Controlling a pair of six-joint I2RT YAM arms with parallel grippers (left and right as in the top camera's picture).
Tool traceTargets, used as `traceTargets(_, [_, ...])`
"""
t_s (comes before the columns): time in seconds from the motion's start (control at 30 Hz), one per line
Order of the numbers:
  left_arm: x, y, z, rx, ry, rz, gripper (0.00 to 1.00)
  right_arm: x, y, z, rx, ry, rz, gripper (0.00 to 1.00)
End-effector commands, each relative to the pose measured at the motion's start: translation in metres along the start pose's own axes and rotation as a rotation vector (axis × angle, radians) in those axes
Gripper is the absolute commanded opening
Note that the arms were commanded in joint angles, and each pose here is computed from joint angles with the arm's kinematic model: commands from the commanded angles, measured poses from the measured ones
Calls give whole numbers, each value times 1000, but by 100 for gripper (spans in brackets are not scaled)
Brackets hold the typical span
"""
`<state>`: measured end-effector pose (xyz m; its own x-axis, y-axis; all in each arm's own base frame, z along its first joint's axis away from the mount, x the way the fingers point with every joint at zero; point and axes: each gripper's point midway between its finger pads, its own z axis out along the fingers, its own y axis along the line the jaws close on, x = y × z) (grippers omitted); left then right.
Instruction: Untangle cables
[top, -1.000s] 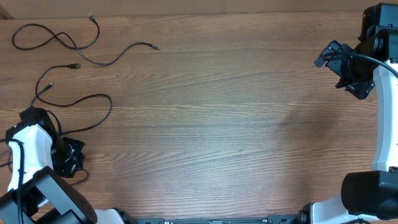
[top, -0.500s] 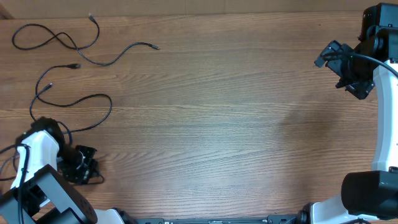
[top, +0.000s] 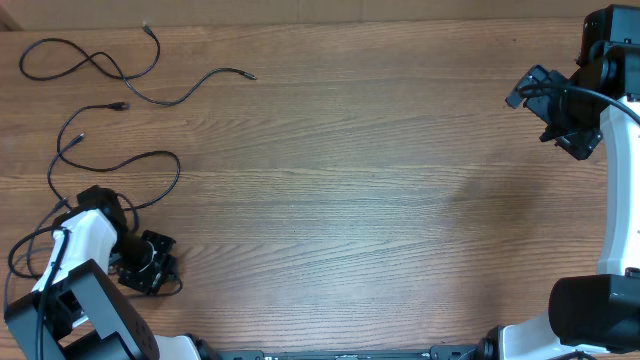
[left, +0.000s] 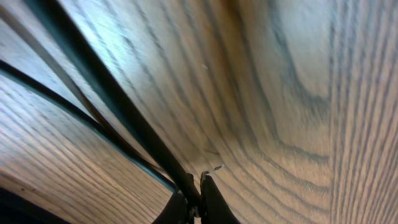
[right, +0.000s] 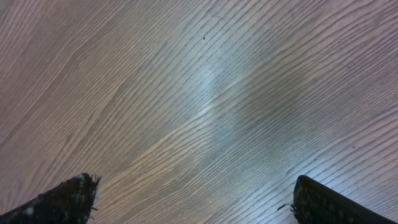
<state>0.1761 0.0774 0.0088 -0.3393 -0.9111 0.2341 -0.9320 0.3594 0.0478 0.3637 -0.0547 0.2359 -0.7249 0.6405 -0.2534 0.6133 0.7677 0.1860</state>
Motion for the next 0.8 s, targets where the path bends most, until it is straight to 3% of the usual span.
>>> traceTargets(0.0, [9, -4, 3, -1, 19, 30, 4, -1, -1, 0, 6, -9, -3, 100])
traceTargets(0.2, [8, -10, 3, 26, 16, 25, 17, -1, -1, 0, 6, -9, -4, 100])
traceTargets(0.43, [12, -25, -11, 88, 46, 169, 44, -1, -1, 0, 6, -9, -4, 100])
traceTargets(0.5, [12, -30, -22, 105, 52, 211, 48, -1, -1, 0, 6, -9, -4, 100])
traceTargets(0.6, [10, -42, -53, 133, 46, 266, 69, -1, -1, 0, 6, -9, -4, 100])
traceTargets(0.77, [6, -54, -97, 160, 15, 293, 81, -1, -1, 0, 6, -9, -4, 100])
